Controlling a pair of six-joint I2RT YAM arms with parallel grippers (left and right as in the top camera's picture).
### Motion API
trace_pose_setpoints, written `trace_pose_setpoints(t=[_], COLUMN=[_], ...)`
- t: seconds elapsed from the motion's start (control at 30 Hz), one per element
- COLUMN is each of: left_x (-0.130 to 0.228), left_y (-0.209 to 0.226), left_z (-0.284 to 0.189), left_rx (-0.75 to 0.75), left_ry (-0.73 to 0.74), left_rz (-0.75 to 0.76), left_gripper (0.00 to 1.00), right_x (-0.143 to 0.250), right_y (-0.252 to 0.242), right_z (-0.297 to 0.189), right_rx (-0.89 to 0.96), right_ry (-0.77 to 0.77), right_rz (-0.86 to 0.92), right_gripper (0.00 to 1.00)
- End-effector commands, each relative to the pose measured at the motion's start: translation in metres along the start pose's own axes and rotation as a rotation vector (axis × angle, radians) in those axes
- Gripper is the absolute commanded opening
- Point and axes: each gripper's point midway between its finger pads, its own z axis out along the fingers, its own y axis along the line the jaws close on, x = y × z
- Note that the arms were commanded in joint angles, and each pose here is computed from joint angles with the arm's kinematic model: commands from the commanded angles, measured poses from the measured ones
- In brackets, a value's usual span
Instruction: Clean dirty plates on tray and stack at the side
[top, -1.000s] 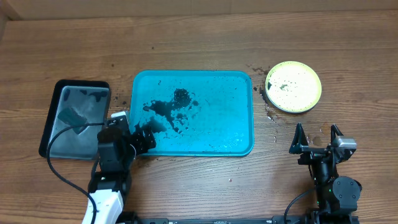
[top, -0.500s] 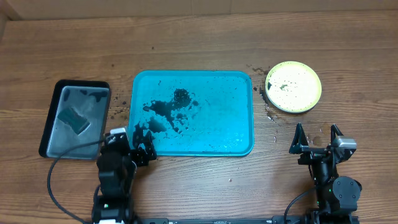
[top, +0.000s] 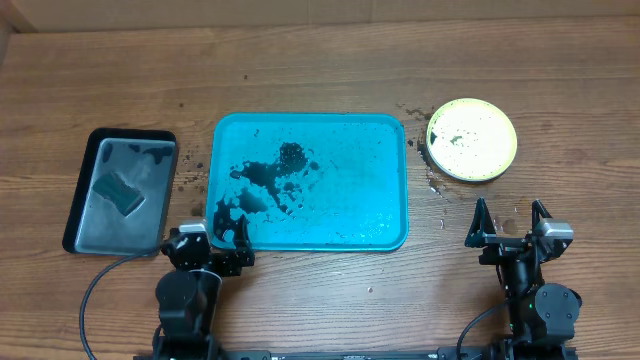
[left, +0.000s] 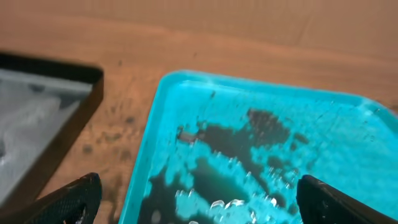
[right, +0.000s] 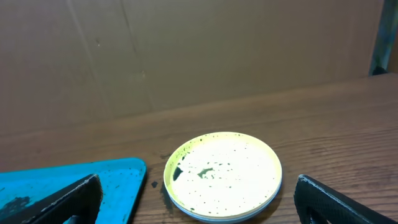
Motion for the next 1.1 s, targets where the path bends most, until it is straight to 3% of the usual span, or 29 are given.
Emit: trace_pose_setpoints(t=[0.0, 0.37, 0.67, 1.07], left_x=[-0.011, -0.04, -0.04, -0.039], left_y=[-0.006, -0.008, -0.004, -0.005], left_z=[-0.004, -0.016, -0.016, -0.016], left_rx=[0.02, 0.019, -0.016, -0.012], left_ry=[-0.057, -0.195, -0.192, -0.191], left_rz=[0.081, 0.1, 0.239, 0.245], left_gripper=[1.0, 1.0, 1.0, 1.0], right_x=[0.001, 0.001, 0.001, 0.001], right_y=[-0.001, -0.001, -0.001, -0.001], right_z=[0.0, 0.0, 0.0, 0.0], right_rx=[0.005, 0.005, 0.005, 0.005], right_ry=[-0.008, -0.008, -0.007, -0.007], right_rz=[0.003, 0.003, 0.003, 0.003], right_gripper=[1.0, 1.0, 1.0, 1.0])
